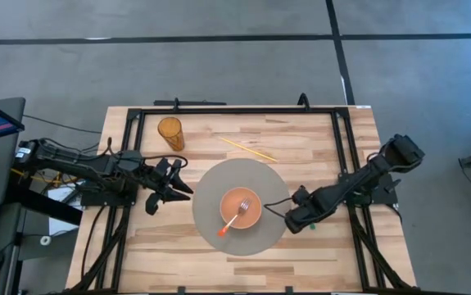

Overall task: Pick & Place Utensil
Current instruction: Put the green spoon into the orange bowl

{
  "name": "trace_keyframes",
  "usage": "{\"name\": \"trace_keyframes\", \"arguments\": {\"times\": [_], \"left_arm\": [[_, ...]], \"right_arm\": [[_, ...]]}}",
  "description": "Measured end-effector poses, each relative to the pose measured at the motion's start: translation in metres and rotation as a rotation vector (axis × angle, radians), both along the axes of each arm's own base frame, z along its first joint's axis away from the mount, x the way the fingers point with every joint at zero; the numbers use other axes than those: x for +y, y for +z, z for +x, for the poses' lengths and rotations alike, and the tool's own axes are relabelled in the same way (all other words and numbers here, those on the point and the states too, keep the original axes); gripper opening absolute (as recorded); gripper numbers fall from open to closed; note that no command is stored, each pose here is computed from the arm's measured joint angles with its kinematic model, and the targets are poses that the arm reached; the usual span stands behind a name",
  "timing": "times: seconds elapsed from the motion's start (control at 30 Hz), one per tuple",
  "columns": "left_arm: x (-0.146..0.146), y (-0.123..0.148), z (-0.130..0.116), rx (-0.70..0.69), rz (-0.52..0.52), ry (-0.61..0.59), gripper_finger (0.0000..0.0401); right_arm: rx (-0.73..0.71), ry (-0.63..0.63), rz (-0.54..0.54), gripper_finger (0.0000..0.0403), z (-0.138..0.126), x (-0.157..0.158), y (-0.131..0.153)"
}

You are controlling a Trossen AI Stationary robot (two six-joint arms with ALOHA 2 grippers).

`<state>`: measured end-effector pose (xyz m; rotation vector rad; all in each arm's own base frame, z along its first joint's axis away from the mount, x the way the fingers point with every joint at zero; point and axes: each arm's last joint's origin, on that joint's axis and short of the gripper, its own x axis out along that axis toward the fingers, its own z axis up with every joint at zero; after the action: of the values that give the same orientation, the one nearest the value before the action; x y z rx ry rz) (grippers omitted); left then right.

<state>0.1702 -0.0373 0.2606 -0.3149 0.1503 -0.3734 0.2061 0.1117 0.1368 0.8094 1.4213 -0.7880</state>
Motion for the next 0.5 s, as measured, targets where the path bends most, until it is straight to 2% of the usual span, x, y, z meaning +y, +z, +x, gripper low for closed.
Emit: {"name": "trace_keyframes", "arguments": {"times": [0.23,0.4,0.5], "left_arm": [[0.000,0.000,0.000,-0.004,-0.001,0.000,0.0106],[0.000,0.001,0.000,-0.007,-0.001,0.000,0.0106],[0.000,0.001,0.000,-0.007,-0.001,0.000,0.0106]], "right_arm": [[0.018,-0.018,0.006,0.0156,-0.001,-0.005,0.002],[-0.030,-0.021,0.023,0.0156,-0.001,-0.007,0.018],[-0.002,-0.021,-0.009,0.0156,-0.008,-0.008,0.021]]}}
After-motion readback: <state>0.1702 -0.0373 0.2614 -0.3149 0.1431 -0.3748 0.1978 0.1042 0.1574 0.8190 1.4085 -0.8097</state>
